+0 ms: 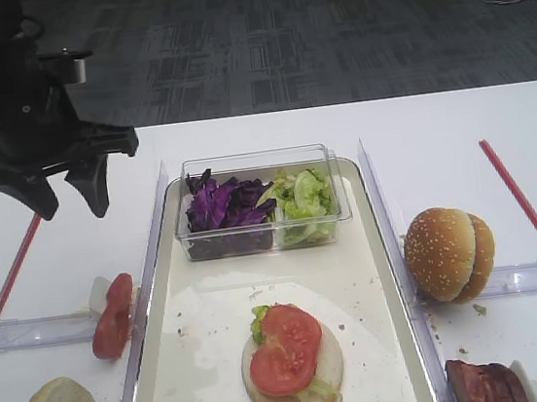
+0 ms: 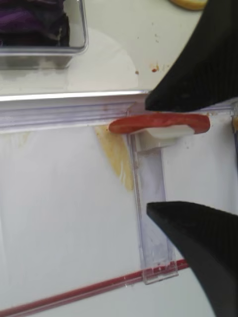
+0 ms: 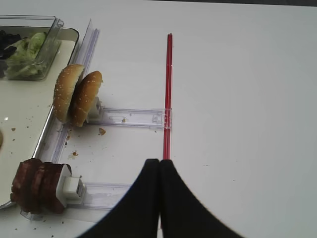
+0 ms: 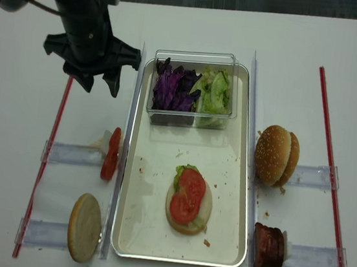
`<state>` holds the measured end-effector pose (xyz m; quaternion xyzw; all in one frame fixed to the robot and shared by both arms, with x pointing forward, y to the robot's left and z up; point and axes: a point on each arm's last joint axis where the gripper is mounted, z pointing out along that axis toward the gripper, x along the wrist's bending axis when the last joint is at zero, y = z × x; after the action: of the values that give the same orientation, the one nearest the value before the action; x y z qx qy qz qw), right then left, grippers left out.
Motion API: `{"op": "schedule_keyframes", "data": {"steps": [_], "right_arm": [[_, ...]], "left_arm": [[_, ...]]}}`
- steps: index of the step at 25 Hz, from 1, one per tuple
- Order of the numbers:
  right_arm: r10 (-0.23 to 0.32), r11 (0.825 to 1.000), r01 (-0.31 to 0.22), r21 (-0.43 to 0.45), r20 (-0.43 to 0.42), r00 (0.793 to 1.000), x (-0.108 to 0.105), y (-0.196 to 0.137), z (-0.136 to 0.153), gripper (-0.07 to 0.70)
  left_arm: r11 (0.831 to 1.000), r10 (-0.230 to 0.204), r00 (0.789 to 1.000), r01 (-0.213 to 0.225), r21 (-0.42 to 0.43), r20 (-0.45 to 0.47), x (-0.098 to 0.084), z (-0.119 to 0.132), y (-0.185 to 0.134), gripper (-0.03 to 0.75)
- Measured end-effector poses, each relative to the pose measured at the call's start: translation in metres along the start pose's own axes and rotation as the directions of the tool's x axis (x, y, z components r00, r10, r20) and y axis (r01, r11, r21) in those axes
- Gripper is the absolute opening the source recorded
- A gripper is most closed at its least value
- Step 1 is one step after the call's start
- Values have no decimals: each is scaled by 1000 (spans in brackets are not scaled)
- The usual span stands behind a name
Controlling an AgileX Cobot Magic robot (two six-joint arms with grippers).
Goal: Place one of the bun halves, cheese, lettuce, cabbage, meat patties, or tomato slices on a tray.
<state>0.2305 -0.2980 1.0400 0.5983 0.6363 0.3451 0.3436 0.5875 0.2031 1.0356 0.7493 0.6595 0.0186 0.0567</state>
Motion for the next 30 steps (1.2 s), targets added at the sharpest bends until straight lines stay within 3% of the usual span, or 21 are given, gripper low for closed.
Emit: {"op": "schedule_keyframes", "data": {"steps": [10, 22, 30], "right_arm": [[0, 1000, 0, 0, 0, 1000, 0, 0, 0, 63], [0, 1000, 0, 0, 0, 1000, 0, 0, 0, 63], [0, 1000, 0, 0, 0, 1000, 0, 0, 0, 63]], "left_arm": [[995, -97, 995, 97, -8, -25, 56, -3, 3, 382], [995, -103, 994, 102, -16, -26, 59, -8, 0, 378], [995, -95, 995, 94, -21, -29, 57, -27, -46, 365]]}}
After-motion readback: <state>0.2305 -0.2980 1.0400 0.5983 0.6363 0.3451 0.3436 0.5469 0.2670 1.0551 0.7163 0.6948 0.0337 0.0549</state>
